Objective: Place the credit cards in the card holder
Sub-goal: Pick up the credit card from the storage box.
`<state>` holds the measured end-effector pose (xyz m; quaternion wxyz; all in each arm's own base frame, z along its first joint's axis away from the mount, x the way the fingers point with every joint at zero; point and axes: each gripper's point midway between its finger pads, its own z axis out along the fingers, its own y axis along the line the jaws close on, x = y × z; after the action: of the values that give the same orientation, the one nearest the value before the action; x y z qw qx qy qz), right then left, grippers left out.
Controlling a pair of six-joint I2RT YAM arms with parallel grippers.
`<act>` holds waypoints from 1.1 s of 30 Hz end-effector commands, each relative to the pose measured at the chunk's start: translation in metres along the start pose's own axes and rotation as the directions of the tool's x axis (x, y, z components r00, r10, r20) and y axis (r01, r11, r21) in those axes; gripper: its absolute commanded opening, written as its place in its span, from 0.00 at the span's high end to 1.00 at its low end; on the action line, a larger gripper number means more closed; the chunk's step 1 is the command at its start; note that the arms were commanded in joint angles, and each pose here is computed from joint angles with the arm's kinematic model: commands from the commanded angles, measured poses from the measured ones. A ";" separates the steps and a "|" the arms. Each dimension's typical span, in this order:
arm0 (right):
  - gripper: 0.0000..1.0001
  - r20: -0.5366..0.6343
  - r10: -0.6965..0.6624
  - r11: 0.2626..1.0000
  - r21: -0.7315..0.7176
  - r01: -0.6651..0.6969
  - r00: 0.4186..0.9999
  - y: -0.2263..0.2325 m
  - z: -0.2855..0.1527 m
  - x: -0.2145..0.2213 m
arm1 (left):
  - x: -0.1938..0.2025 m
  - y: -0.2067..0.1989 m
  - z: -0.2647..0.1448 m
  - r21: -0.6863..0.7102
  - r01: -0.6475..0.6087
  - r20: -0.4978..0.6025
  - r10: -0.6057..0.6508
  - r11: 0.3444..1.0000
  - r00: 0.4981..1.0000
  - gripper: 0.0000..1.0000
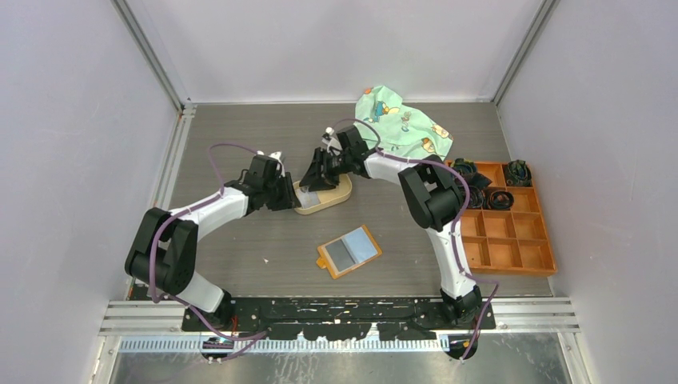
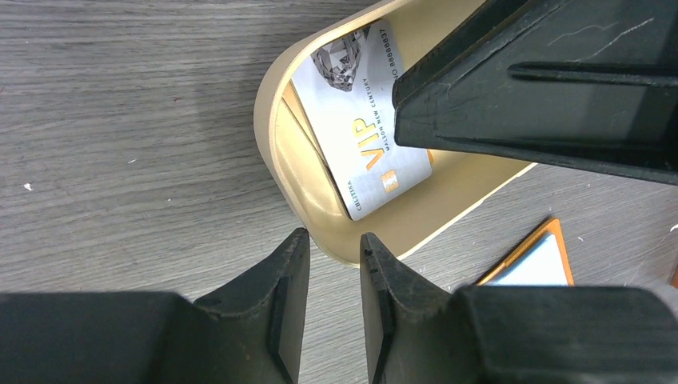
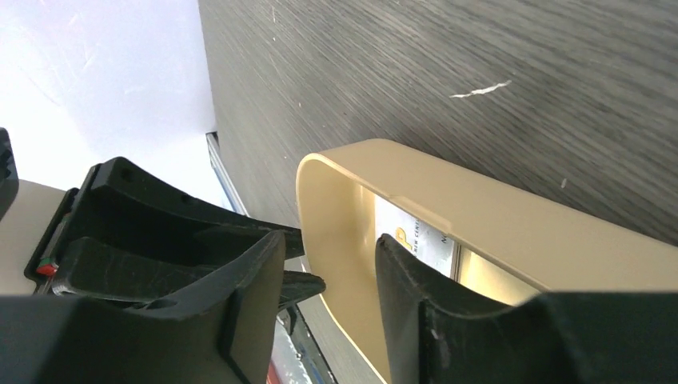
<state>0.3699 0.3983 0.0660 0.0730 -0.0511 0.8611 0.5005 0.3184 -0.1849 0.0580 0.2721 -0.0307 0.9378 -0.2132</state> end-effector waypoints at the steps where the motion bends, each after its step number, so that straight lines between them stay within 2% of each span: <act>1: 0.51 0.021 -0.054 0.996 -0.069 0.055 0.998 0.024 -0.004 -0.007 | -0.020 -0.013 -0.003 0.042 -0.021 0.045 0.019 0.999 0.999 0.70; 5: 0.50 0.022 -0.184 0.977 0.116 0.181 0.983 0.010 -0.019 -0.010 | -0.020 -0.012 -0.003 0.035 -0.020 0.045 0.018 0.999 0.999 0.70; 10: 0.47 0.021 -0.284 0.929 0.254 0.269 0.959 -0.007 -0.029 -0.020 | -0.020 -0.012 -0.001 0.033 -0.017 0.041 0.015 0.999 0.999 0.70; 15: 0.44 -0.020 -0.276 0.923 0.275 0.270 0.961 -0.020 -0.017 -0.011 | -0.019 -0.013 0.002 0.039 -0.016 0.032 0.015 0.999 0.999 0.73; 23: 0.44 -0.068 -0.126 0.984 0.120 0.134 0.990 -0.017 0.013 0.012 | -0.019 -0.017 0.007 0.062 -0.013 0.021 0.011 0.998 1.000 0.79; 28: 0.47 -0.071 -0.049 0.997 -0.056 0.045 0.996 0.015 0.014 0.013 | -0.021 -0.018 0.009 0.062 -0.013 0.015 0.012 0.998 1.000 0.80; 33: 0.49 -0.039 -0.030 0.982 -0.186 0.023 0.999 0.045 0.001 0.003 | -0.023 -0.016 0.008 0.056 -0.009 0.020 0.008 0.998 1.000 0.80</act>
<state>0.3773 0.3943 0.0545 0.0851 -0.0659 0.8675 0.4857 0.3285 -0.1841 0.0542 0.2634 -0.0398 0.9406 -0.2105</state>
